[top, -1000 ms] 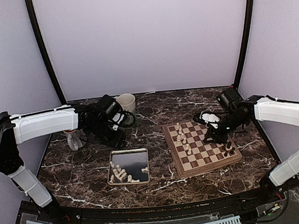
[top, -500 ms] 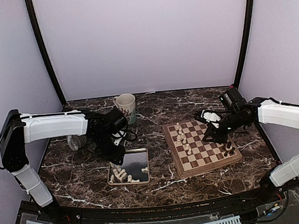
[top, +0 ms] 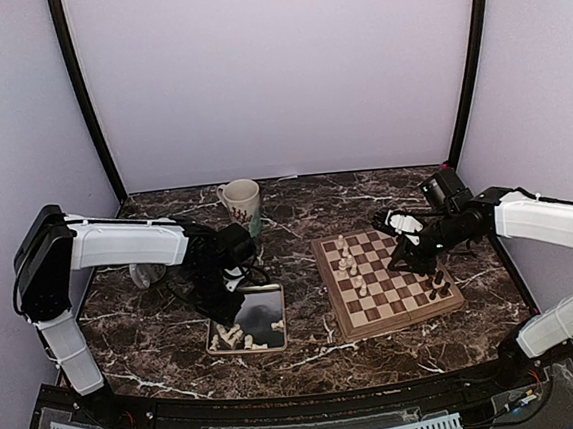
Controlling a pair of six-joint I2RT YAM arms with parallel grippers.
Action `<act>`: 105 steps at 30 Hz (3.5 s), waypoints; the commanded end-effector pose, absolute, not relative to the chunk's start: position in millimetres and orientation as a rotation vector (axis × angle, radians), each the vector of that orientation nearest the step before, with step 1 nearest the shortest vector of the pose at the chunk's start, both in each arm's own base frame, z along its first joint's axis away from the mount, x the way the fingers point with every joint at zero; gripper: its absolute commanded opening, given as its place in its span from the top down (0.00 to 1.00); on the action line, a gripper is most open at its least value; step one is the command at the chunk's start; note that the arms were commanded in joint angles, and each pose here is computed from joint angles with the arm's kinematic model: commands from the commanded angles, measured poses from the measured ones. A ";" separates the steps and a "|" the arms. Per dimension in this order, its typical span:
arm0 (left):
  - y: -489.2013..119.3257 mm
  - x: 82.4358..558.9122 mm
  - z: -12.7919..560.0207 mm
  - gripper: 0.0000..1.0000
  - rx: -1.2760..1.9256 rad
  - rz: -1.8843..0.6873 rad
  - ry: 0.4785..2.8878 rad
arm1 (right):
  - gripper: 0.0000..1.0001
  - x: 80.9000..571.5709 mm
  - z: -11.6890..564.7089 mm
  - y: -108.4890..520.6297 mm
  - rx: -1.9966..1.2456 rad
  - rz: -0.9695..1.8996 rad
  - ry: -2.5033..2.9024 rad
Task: Set up the chess pieces on the board
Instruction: Pick up the rook from the storage box, then place the rook at a1.
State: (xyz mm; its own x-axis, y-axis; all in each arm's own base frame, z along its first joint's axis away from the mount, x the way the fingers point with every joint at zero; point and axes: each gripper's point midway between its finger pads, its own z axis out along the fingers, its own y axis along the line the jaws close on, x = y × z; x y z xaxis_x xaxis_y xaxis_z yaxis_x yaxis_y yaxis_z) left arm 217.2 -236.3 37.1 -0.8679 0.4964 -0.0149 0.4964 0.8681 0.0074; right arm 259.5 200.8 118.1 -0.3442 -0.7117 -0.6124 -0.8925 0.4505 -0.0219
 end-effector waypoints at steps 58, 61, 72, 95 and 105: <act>-355.0 268.6 69.0 0.96 0.985 -0.505 2.728 | 0.71 259.5 104.3 197.1 -1.348 0.424 2.198; -368.9 271.8 81.0 0.96 0.992 -0.596 2.685 | 0.71 259.5 104.9 197.6 -1.348 0.428 2.195; -404.9 331.9 120.5 0.94 1.065 -0.496 2.458 | 0.70 259.4 105.5 197.5 -1.350 0.426 2.195; -470.9 408.2 111.3 0.91 1.054 -0.443 2.276 | 0.70 261.4 104.2 194.2 -1.348 0.395 2.198; -475.9 409.7 95.9 0.91 1.067 -0.449 2.290 | 0.70 261.5 100.7 194.2 -1.354 0.395 2.209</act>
State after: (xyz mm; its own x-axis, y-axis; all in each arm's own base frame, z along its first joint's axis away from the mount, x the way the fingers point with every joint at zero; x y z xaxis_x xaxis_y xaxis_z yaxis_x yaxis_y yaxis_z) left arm 407.0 -469.5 84.8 -0.5434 0.5937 -0.5936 0.7648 0.6416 -0.0584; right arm 260.5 197.3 106.1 -0.3645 -0.7302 -0.5779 -0.8892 0.4572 -0.0168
